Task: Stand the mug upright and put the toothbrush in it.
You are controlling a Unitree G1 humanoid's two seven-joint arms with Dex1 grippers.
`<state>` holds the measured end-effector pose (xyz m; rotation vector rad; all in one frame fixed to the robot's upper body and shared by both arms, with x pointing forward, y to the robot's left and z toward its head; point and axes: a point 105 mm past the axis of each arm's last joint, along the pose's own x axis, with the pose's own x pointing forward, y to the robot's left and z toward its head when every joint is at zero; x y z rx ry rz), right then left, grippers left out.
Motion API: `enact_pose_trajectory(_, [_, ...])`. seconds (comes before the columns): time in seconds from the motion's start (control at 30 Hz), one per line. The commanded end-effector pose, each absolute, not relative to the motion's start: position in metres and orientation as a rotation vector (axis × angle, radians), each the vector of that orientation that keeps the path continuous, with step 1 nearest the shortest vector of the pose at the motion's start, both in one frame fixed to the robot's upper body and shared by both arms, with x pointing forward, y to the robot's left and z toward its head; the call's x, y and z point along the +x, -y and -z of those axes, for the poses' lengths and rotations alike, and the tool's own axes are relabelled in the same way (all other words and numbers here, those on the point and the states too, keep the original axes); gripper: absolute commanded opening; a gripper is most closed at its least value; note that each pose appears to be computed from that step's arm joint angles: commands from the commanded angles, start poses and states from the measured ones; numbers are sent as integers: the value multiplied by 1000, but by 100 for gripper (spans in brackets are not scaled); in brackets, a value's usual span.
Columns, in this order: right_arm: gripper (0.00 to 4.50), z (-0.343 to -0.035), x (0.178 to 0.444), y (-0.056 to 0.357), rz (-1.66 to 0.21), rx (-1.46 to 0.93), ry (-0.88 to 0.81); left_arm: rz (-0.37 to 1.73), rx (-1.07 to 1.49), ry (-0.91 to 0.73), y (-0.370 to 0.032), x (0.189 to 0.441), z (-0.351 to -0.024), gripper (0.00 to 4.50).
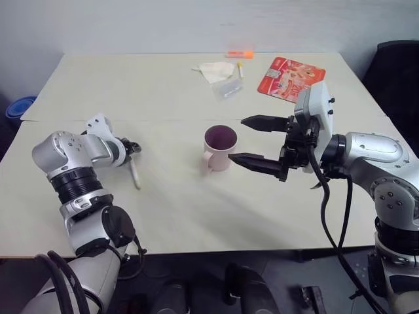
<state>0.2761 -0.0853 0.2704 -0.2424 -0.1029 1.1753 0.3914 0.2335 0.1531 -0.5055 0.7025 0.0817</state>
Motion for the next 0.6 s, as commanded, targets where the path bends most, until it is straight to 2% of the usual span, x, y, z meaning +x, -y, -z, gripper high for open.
enact_pose_trajectory(0.03, [450, -284, 273, 87, -1157, -267, 173, -71, -493, -776, -228, 386, -143, 128])
enact_pose_trajectory(0.13, [450, -284, 275, 87, -1144, -265, 179, -81, -480, -778, -231, 385, -144, 50])
enact_pose_trajectory(0.2, [450, -284, 276, 87, -1138, -263, 179, -87, -472, -785, -233, 383, -143, 19])
enact_pose_trajectory(0.43, [450, -274, 281, 94, -1098, -250, 124, -115, -411, -765, -247, 384, -147, 19])
enact_pose_trajectory(0.53, [450, -267, 284, 101, -1070, -233, 75, -85, -354, -650, -249, 395, -167, 19])
enact_pose_trajectory(0.6, [450, -266, 287, 105, -1032, -252, 67, 26, -341, -488, -237, 408, -198, 19])
